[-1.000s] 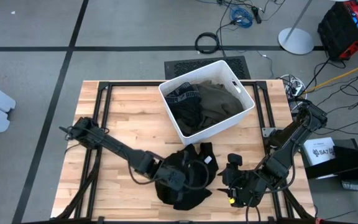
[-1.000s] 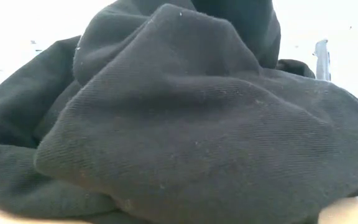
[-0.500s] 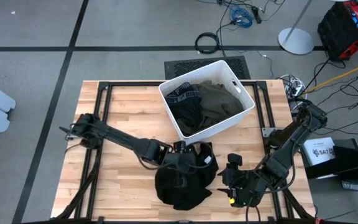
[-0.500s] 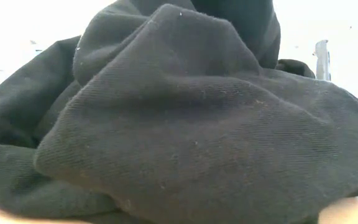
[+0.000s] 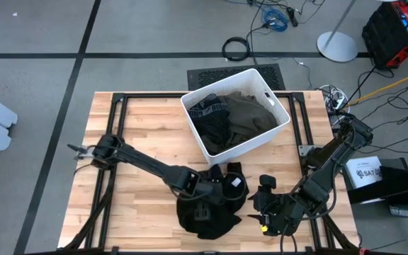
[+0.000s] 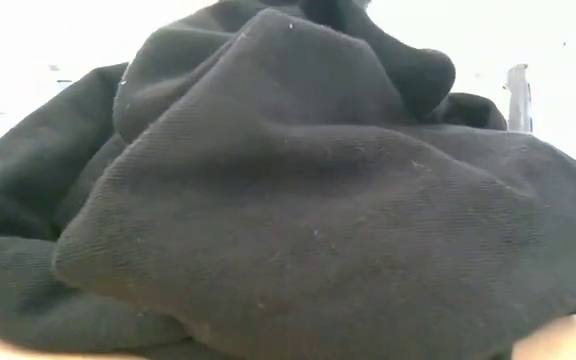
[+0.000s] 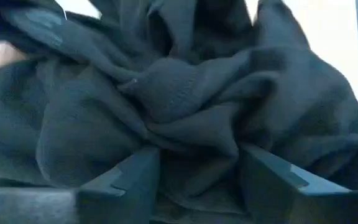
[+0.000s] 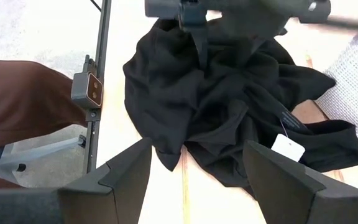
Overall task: Sort clothes
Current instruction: Put the black shirt into the white bin
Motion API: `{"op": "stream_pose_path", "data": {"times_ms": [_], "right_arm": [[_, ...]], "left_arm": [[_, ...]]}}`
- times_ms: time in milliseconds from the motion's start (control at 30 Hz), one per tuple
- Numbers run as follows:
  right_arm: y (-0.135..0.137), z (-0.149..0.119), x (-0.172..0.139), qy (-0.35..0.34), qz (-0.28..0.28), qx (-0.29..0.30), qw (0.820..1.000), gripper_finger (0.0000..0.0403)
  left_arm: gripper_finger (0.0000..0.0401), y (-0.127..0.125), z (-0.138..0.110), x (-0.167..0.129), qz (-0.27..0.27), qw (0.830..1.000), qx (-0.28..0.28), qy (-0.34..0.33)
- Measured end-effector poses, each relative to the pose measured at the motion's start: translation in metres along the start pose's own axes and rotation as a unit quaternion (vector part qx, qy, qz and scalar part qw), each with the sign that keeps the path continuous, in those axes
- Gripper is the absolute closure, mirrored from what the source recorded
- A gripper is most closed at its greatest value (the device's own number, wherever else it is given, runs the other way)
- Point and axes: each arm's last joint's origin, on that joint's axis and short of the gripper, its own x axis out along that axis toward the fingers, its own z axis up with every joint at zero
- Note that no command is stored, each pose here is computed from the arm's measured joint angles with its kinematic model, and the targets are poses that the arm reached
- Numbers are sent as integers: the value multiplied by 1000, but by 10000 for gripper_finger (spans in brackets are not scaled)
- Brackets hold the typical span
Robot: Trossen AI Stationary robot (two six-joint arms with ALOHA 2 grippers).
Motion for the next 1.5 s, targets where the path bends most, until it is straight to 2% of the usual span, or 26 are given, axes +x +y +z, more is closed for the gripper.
{"op": "stream_pose_path", "data": {"times_ms": [133, 267, 333, 467, 600, 867, 967, 1100, 1267, 1500], "right_arm": [[0, 0, 0, 0, 0, -2, 1000, 161], [0, 0, 0, 0, -1, -4, 1000, 161], [0, 0, 0, 0, 0, -4, 1000, 161], [0, 0, 0, 0, 0, -4, 1000, 161], [0, 0, 0, 0, 0, -4, 1000, 161], [0, 0, 0, 1, 0, -6, 1000, 161], [0, 0, 0, 1, 0, -5, 1000, 161], [0, 0, 0, 2, 1, -6, 1000, 161], [0, 0, 0, 2, 1, -5, 1000, 161], [1, 1, 0, -3, 3, -3, 1000, 161]], "left_arm": [[250, 4, -5, 3, 10, 1000, -2, 28], [354, 4, -5, 0, 11, 999, -2, 30], [385, 4, -5, -3, 10, 1000, -2, 26], [382, 4, -3, -12, 8, 1000, 0, 20], [389, 4, -1, -33, 12, 1000, 2, 1], [397, 8, 2, -87, 73, 995, 7, -71], [397, 3, 1, -97, 86, 992, 13, -86], [398, -16, -5, -97, 69, 993, 32, -87], [394, -53, -20, -81, 24, 996, 69, -57], [391, -92, -41, -63, 3, 996, 87, -29]]}}
